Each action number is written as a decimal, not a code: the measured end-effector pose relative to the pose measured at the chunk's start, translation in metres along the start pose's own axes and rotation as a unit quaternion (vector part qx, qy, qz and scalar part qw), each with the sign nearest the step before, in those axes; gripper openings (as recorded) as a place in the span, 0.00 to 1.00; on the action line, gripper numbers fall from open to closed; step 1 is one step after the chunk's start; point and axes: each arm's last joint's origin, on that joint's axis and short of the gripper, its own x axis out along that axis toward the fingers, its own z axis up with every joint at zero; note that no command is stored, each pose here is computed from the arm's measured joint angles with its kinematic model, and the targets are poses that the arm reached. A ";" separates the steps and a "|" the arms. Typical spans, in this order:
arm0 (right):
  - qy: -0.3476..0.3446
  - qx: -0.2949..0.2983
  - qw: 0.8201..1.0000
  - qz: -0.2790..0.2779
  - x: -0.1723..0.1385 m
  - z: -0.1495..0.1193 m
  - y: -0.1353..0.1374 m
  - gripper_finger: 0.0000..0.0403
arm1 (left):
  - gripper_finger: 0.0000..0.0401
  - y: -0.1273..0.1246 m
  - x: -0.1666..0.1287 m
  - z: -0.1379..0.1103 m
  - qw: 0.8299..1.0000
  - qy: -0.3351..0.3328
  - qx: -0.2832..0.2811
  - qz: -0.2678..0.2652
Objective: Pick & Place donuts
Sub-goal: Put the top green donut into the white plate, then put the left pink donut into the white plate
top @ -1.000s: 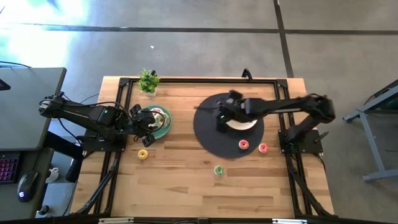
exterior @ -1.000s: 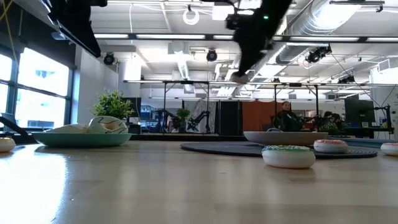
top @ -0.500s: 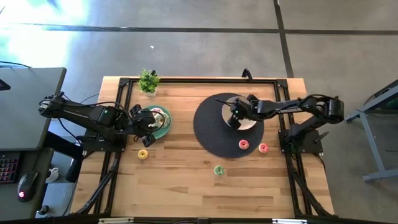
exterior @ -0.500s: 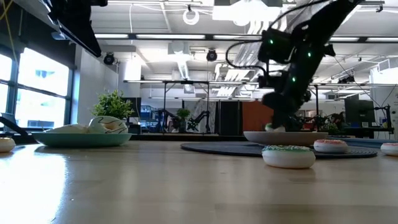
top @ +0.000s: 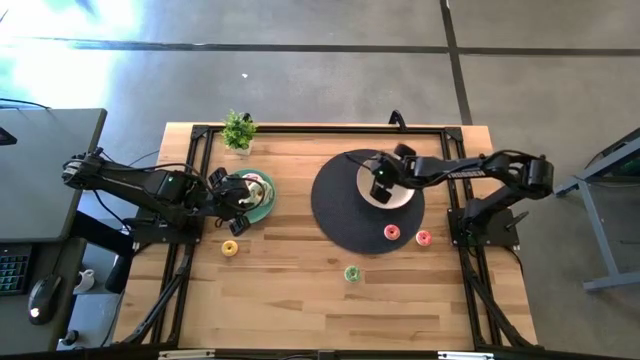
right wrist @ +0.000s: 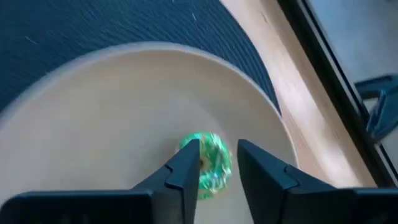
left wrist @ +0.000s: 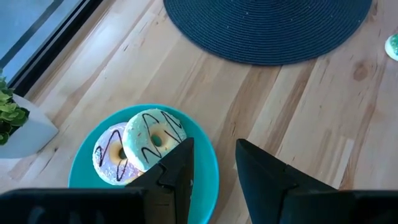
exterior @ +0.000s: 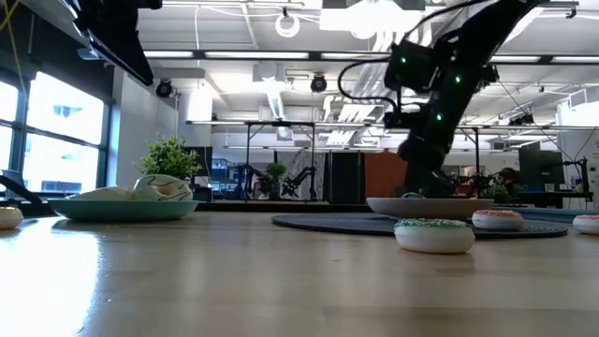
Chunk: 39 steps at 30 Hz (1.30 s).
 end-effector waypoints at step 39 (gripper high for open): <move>0.187 0.027 0.960 0.205 -0.062 -0.065 0.093 0.32 | 0.29 -0.001 0.000 0.002 1.000 -0.008 -0.015 -0.006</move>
